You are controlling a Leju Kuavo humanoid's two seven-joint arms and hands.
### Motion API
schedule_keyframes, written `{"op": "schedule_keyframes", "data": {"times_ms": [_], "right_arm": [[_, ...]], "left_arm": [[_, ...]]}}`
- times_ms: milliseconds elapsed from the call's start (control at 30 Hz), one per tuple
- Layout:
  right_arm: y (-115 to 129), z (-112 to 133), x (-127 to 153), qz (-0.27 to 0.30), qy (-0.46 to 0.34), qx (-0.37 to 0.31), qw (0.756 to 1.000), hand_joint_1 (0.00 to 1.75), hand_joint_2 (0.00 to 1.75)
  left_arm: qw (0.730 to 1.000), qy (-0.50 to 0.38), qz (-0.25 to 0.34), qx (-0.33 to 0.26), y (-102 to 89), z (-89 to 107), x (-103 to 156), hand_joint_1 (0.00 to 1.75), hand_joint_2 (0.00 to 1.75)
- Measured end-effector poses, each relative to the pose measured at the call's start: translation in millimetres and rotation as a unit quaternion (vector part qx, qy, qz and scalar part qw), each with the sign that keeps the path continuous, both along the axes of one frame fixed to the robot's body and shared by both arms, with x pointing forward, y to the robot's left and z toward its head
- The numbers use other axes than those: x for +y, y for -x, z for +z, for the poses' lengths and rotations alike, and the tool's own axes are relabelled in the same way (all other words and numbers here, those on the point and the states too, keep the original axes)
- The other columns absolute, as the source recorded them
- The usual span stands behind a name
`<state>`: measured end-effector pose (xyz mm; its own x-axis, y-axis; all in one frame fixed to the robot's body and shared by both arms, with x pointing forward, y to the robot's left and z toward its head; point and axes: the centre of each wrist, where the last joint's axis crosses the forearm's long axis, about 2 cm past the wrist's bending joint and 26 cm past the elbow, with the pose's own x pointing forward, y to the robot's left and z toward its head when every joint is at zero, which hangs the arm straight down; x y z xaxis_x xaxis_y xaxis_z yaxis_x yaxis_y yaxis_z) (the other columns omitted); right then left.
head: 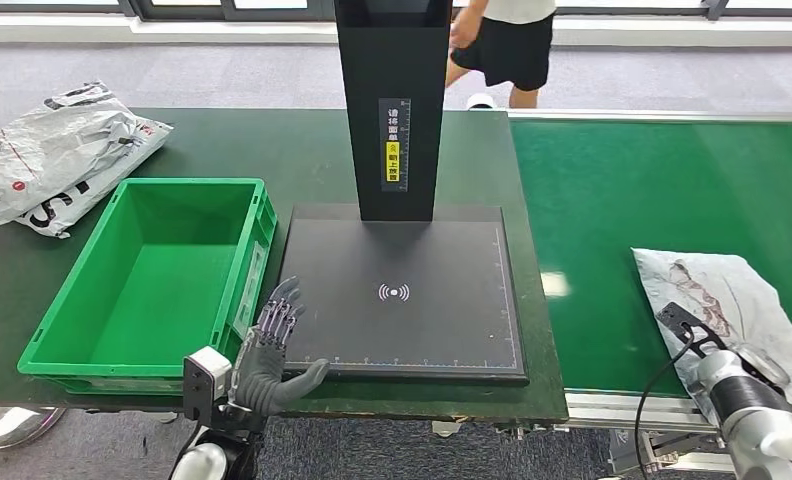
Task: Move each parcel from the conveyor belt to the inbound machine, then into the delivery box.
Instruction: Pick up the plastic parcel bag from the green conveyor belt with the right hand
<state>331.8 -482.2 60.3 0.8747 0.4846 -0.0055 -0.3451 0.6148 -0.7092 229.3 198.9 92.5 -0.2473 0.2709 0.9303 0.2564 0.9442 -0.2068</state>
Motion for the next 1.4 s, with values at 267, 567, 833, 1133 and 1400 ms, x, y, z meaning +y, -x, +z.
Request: {"op": "schedule_keyframes", "data": {"times_ms": [267, 567, 833, 1133, 1400], "right_arm": [[0, -4, 9, -0.009, -0.04, -0.026, 0.999, 1.75, 1.75], [-3, -4, 12, -0.019, -0.064, -0.055, 0.996, 1.75, 1.75], [-4, -4, 15, -0.015, -0.079, -0.07, 0.994, 1.75, 1.75], [-9, -5, 30, 0.062, -0.275, -0.238, 0.929, 1.75, 1.75], [-12, -6, 39, 0.085, -0.32, -0.283, 0.9, 1.75, 1.75]], "left_arm": [[1.0, 0.0, -0.001, -0.001, -2.2, 0.6, -1, 0.0, 1.75], [1.0, -0.001, -0.004, -0.002, -3.3, 1.9, -2, 0.0, 1.75], [1.0, -0.005, -0.009, -0.004, -3.4, 2.6, -4, 0.0, 1.75], [1.0, -0.011, 0.004, -0.01, -3.2, 2.4, -3, 0.0, 1.75], [1.0, -0.012, 0.01, -0.008, -1.3, 0.9, -2, 0.0, 1.75]]}}
